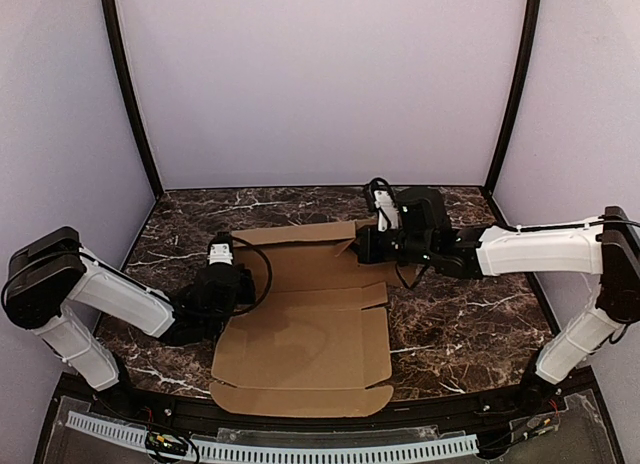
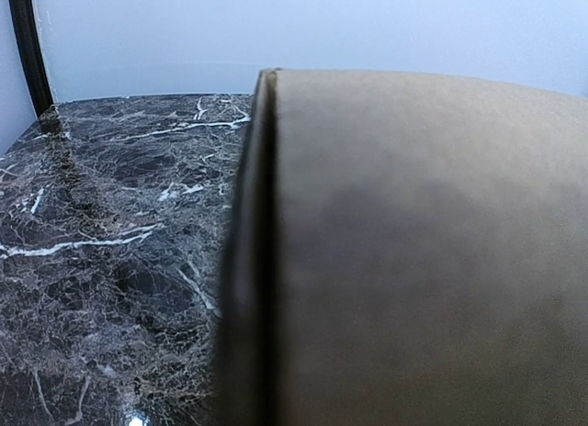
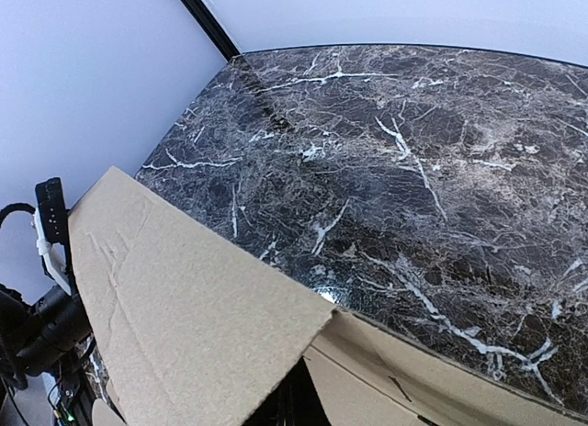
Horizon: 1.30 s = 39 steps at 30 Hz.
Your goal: Fold the paper box
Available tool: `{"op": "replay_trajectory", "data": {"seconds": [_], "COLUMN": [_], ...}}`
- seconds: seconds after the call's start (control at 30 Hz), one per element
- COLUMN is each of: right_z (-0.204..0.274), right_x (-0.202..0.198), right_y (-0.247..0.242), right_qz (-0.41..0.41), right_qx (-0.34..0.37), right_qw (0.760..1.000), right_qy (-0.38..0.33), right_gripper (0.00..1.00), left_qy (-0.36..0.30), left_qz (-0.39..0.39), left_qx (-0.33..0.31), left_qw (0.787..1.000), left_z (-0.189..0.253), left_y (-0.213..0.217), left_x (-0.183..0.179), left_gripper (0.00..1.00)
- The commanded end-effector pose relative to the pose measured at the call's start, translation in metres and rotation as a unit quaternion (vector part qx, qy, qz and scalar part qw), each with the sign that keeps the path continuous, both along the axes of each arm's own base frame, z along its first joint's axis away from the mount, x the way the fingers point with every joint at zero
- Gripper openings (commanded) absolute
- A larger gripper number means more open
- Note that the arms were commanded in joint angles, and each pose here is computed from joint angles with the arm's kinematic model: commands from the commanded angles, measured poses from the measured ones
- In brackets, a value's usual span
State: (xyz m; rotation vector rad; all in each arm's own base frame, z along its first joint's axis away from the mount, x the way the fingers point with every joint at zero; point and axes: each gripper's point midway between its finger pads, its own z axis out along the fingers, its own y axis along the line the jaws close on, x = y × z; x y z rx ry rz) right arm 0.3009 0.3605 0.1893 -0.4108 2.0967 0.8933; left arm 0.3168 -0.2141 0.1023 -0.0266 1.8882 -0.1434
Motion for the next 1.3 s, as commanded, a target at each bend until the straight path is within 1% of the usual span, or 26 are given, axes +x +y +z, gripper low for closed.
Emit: {"op": "replay_trajectory", "data": {"seconds": [0.0, 0.1, 0.23, 0.4, 0.57, 0.67, 0.9, 1.17, 1.27], "right_z": [0.016, 0.009, 0.0, 0.008, 0.013, 0.02, 0.047, 0.071, 0.084], "right_x": [0.0, -0.003, -0.013, -0.033, -0.059, -0.071, -0.103, -0.123, -0.129], "right_y": [0.003, -0.011, -0.032, -0.059, -0.081, -0.092, -0.102, -0.103, -0.098], "right_qz": [0.004, -0.004, -0.014, -0.01, 0.009, 0.019, 0.063, 0.089, 0.109], "right_qx": [0.022, -0.011, -0.042, -0.055, -0.046, -0.029, 0.051, 0.137, 0.168], "right_qw": [1.0, 1.0, 0.999, 0.997, 0.996, 0.995, 0.983, 0.965, 0.956], "right_qy": [-0.02, -0.023, -0.028, -0.051, -0.071, -0.098, -0.167, -0.202, -0.217], "right_gripper": [0.0, 0.0, 0.0, 0.0, 0.0, 0.0, 0.0, 0.0, 0.0], "left_qy": [0.017, 0.017, 0.015, 0.018, 0.027, 0.038, 0.055, 0.075, 0.078], "left_qz": [0.007, 0.028, 0.032, 0.034, 0.03, 0.025, -0.004, -0.045, -0.057], "left_qx": [0.011, 0.028, 0.015, -0.018, -0.051, -0.077, -0.148, -0.241, -0.258], "left_qw": [1.0, 0.999, 0.999, 0.999, 0.998, 0.996, 0.987, 0.967, 0.961], "left_z": [0.001, 0.004, 0.012, 0.03, 0.042, 0.048, 0.069, 0.075, 0.078], "left_y": [0.001, 0.008, 0.009, 0.01, 0.013, 0.014, 0.009, 0.001, 0.0], "left_x": [-0.004, -0.003, -0.003, -0.006, -0.014, -0.019, -0.031, -0.048, -0.053], "left_gripper": [0.01, 0.01, 0.01, 0.01, 0.01, 0.01, 0.01, 0.01, 0.01]}}
